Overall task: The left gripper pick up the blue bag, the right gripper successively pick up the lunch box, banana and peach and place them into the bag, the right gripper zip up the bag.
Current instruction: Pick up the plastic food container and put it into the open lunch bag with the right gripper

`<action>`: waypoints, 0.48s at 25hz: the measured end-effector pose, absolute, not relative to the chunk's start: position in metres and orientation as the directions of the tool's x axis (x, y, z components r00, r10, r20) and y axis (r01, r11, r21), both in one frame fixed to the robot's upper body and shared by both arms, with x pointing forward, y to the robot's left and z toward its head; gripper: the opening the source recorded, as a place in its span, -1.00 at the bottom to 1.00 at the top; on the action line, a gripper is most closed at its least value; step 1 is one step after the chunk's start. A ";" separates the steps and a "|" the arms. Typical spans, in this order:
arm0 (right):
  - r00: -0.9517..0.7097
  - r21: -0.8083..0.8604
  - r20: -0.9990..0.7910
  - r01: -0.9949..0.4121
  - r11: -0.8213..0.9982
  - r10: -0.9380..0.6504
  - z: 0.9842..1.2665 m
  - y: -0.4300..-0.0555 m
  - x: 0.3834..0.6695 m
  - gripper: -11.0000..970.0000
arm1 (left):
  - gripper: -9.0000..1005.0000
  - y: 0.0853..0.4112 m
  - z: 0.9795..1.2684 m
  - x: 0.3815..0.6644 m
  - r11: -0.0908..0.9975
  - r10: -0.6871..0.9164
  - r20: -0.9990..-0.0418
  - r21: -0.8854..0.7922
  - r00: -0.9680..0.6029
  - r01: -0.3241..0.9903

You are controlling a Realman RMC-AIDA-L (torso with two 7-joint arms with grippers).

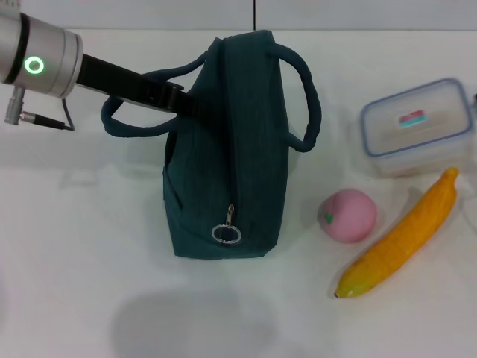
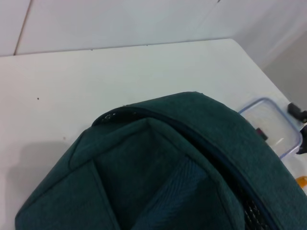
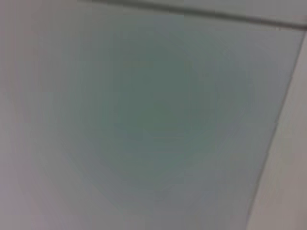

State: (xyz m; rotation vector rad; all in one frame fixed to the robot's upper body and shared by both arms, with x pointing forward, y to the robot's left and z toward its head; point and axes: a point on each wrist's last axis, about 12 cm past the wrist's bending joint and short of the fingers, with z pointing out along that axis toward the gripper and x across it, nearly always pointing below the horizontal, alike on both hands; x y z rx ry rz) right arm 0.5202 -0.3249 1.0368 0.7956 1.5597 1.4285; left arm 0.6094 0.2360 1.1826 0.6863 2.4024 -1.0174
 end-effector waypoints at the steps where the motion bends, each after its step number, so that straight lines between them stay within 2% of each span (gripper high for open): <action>1: -0.420 0.986 -0.163 -0.094 0.136 0.893 1.037 -0.327 0.519 -0.78 | -0.89 0.236 1.183 0.609 0.606 0.269 -0.565 -0.530 -0.780 0.593; 12: -0.371 0.983 -0.140 -0.161 0.085 0.918 1.047 -0.331 0.520 -0.78 | -0.89 0.236 1.183 0.610 0.607 0.269 -0.566 -0.528 -0.779 0.594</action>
